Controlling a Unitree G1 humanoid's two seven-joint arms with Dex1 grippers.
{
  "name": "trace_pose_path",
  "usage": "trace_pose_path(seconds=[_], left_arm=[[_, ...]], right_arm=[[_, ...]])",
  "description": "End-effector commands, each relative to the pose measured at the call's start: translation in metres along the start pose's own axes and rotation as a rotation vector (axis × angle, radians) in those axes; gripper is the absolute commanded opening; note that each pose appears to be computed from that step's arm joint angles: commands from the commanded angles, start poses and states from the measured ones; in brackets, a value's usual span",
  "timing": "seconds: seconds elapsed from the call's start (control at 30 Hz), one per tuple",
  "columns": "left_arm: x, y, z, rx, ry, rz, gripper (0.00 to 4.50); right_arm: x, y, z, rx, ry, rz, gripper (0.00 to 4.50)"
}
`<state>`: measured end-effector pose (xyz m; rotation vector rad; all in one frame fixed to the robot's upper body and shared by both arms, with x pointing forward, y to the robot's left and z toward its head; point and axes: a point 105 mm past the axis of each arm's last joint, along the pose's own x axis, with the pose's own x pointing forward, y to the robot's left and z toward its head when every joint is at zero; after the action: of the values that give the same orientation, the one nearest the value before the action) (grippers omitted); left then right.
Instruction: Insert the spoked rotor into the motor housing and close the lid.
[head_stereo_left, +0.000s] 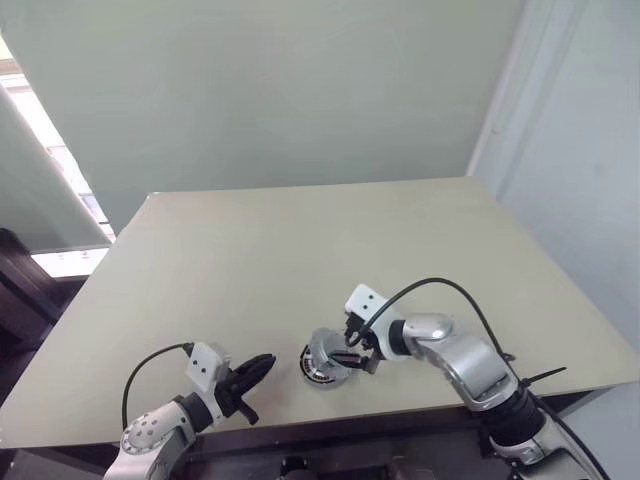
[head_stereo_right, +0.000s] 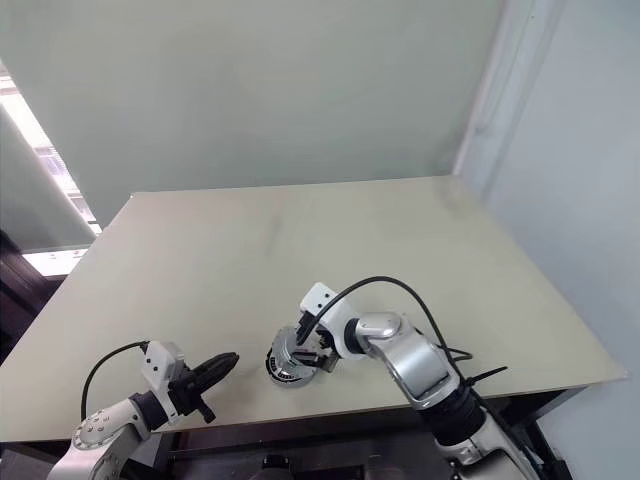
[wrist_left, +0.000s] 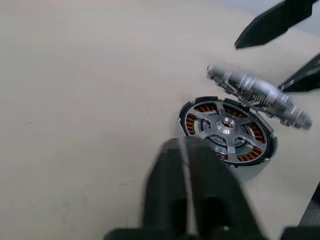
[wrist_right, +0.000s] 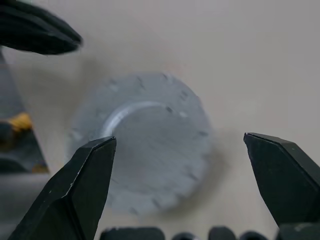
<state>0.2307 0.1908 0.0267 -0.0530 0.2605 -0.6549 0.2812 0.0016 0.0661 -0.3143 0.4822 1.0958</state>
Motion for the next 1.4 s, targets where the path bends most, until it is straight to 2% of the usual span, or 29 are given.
trace_pose_path(seconds=[0.03, 0.4, 0.73, 0.87, 1.03, 1.4], left_arm=[[-0.002, 0.003, 0.018, 0.047, -0.046, 0.006, 0.02], [0.000, 0.001, 0.020, 0.051, -0.050, -0.002, 0.02], [0.004, -0.003, 0.017, 0.047, -0.042, -0.029, 0.02], [0.005, -0.003, 0.017, 0.047, -0.038, -0.038, 0.02], [0.006, -0.004, 0.017, 0.049, -0.033, -0.052, 0.02], [0.007, -0.002, 0.019, 0.059, -0.029, -0.065, 0.02]], right_arm=[[0.009, 0.003, 0.006, 0.002, -0.034, 0.007, 4.50], [0.023, -0.001, -0.002, 0.064, -0.089, 0.043, 4.50], [0.003, 0.011, 0.016, 0.131, -0.283, 0.286, 4.50], [-0.003, 0.008, 0.012, 0.101, -0.284, 0.305, 4.50], [-0.002, -0.015, 0.002, 0.083, -0.284, 0.210, 4.50], [0.014, -0.012, -0.019, 0.070, -0.223, 0.238, 4.50]])
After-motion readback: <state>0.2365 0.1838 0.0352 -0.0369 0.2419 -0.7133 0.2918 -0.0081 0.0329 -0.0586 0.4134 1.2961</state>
